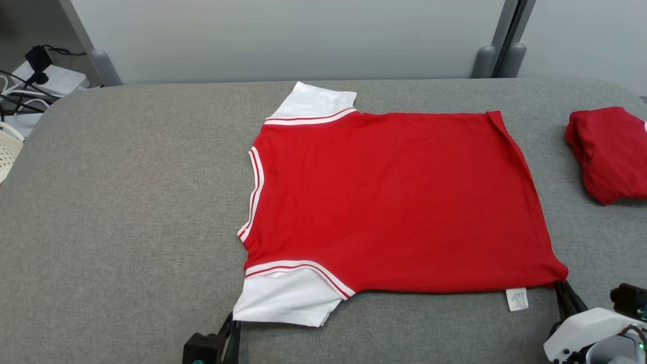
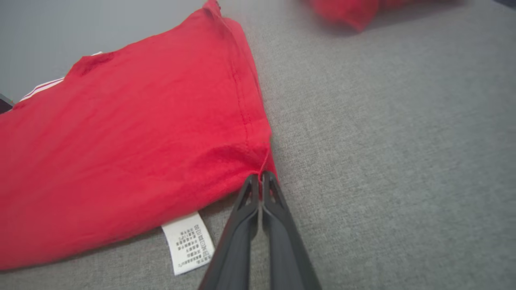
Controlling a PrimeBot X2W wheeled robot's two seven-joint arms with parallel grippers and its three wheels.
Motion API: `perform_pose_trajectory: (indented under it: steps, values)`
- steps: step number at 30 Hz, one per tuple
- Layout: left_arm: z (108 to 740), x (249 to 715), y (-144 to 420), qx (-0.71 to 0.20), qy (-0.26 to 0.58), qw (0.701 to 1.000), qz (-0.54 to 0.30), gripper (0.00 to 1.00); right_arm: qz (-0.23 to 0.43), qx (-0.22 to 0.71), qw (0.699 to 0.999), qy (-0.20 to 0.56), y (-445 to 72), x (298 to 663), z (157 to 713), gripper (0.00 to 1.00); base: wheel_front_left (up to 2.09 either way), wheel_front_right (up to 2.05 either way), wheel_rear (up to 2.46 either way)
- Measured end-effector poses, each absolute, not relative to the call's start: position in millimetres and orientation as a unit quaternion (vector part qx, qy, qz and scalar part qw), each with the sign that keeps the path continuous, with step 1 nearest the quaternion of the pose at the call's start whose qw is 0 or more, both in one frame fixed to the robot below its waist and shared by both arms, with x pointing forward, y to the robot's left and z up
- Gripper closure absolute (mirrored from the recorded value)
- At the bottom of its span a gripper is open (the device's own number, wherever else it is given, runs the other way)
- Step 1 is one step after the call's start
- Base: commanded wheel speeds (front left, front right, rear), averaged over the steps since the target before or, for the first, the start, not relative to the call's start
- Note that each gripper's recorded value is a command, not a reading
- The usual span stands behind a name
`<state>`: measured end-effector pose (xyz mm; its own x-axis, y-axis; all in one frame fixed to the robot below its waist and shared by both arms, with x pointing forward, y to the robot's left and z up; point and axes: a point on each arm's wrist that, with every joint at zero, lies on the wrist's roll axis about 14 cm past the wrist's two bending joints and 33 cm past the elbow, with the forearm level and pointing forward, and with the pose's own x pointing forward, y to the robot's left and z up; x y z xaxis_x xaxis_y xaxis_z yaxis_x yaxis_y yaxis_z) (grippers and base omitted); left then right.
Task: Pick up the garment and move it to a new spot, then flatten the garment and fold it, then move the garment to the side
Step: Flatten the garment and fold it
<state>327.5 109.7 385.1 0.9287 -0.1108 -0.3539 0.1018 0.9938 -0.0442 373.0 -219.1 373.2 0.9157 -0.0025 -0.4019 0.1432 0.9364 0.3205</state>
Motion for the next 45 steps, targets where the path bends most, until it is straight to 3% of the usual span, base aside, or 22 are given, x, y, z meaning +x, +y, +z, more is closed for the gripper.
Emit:
perform_pose_trajectory:
  steps: [4,14,22,26,33,45]
  values:
    - [407.8,331.3,107.8,-0.008,0.140,0.988,-0.068,1.00,-0.031,0.166,0.970,0.174,-225.1,371.1,388.5,1.00,0.00,0.00,0.00]
    - [442.8,290.2,102.2,0.041,0.114,0.985,-0.123,1.00,-0.015,0.139,0.977,0.163,-238.7,322.5,393.7,1.00,0.00,0.00,0.00]
    - [451.0,250.4,86.6,0.057,0.168,0.968,-0.176,1.00,-0.003,0.129,0.973,0.194,-248.7,300.9,384.6,1.00,0.00,0.00,0.00]
    - [468.8,252.5,79.5,0.051,0.161,0.969,-0.181,1.00,0.000,0.137,0.968,0.211,-248.7,295.5,381.7,1.00,0.00,0.00,0.00]
    - [488.3,288.4,72.8,0.049,0.124,0.975,-0.179,1.00,-0.003,0.148,0.963,0.225,-251.0,305.5,385.2,1.00,0.00,0.00,0.00]
    - [499.0,358.6,60.9,0.025,0.074,0.982,-0.170,1.00,-0.009,0.139,0.970,0.198,-264.7,378.1,414.5,1.00,0.00,0.00,0.00]
